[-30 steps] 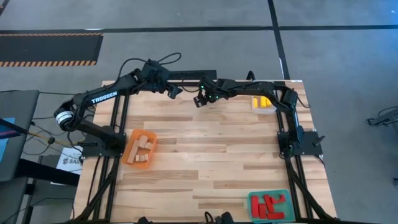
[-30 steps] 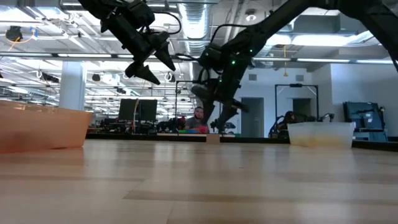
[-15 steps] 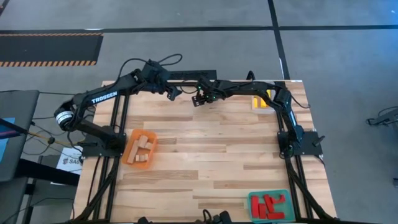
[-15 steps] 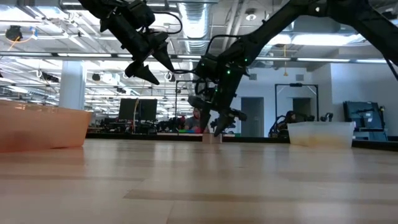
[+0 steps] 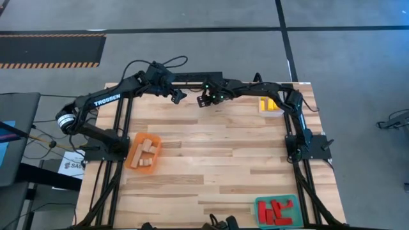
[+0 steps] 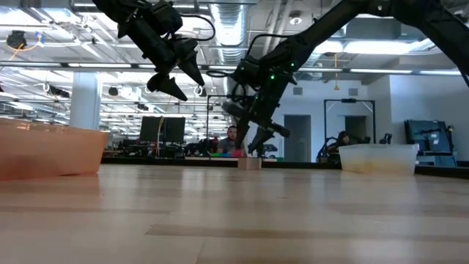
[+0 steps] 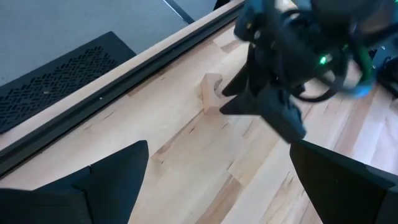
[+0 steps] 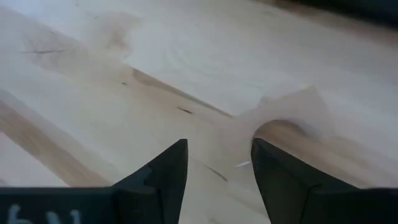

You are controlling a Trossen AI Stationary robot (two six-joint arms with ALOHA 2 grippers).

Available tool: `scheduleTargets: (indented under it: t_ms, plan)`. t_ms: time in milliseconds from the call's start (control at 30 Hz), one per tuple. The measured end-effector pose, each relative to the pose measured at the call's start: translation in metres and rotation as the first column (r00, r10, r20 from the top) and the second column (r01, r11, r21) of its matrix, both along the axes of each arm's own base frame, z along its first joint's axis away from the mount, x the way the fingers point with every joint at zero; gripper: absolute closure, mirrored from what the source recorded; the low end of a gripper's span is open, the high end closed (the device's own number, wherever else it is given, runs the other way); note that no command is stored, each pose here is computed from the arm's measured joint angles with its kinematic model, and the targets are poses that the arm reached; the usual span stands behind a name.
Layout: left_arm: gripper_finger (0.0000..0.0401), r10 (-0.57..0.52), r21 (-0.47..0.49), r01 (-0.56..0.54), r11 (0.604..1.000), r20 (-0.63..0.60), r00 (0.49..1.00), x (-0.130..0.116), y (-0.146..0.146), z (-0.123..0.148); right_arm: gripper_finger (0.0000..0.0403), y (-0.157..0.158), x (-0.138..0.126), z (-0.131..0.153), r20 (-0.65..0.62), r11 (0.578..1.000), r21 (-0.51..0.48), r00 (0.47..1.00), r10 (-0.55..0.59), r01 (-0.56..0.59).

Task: Sort & place blocks by color
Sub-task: Put the brown block into the orange bin

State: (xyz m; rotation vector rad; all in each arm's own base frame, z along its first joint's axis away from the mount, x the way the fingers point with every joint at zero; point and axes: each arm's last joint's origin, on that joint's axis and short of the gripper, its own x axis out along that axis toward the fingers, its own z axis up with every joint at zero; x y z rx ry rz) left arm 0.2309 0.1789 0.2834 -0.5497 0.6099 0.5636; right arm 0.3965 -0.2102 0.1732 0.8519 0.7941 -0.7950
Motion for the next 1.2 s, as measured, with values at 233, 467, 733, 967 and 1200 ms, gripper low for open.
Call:
scheduleTargets:
  t_ms: [233, 467, 733, 967, 1200]
  plan:
    - [0.0021, 0.038, -0.086, -0.040, 0.996, -0.030, 0.999, 0.012, 0.004, -0.018, 0.0209, -0.005, -0.022, 0.038, 0.018, 0.998, 0.009, 0.998, 0.058, -0.059]
    - [0.0021, 0.041, -0.044, -0.046, 0.998, -0.112, 0.993, 0.056, 0.009, -0.052, 0.0211, 0.021, -0.078, 0.110, -0.152, 0.984, -0.050, 0.975, 0.161, -0.170]
    - [0.0021, 0.024, 0.022, -0.020, 1.000, -0.212, 0.977, 0.127, 0.028, -0.066, 0.0218, 0.057, -0.162, 0.183, -0.165, 0.971, -0.175, 0.977, 0.132, -0.161]
    - [0.0021, -0.018, -0.120, -0.031, 0.992, -0.391, 0.920, 0.172, 0.057, -0.081, 0.0218, 0.073, -0.228, 0.182, -0.115, 0.983, -0.178, 0.993, 0.032, -0.052]
    - [0.0021, -0.086, -0.209, -0.024, 0.978, -0.504, 0.859, 0.200, 0.080, -0.100, 0.0224, 0.077, -0.252, 0.162, -0.054, 0.993, -0.117, 0.999, -0.003, -0.004]
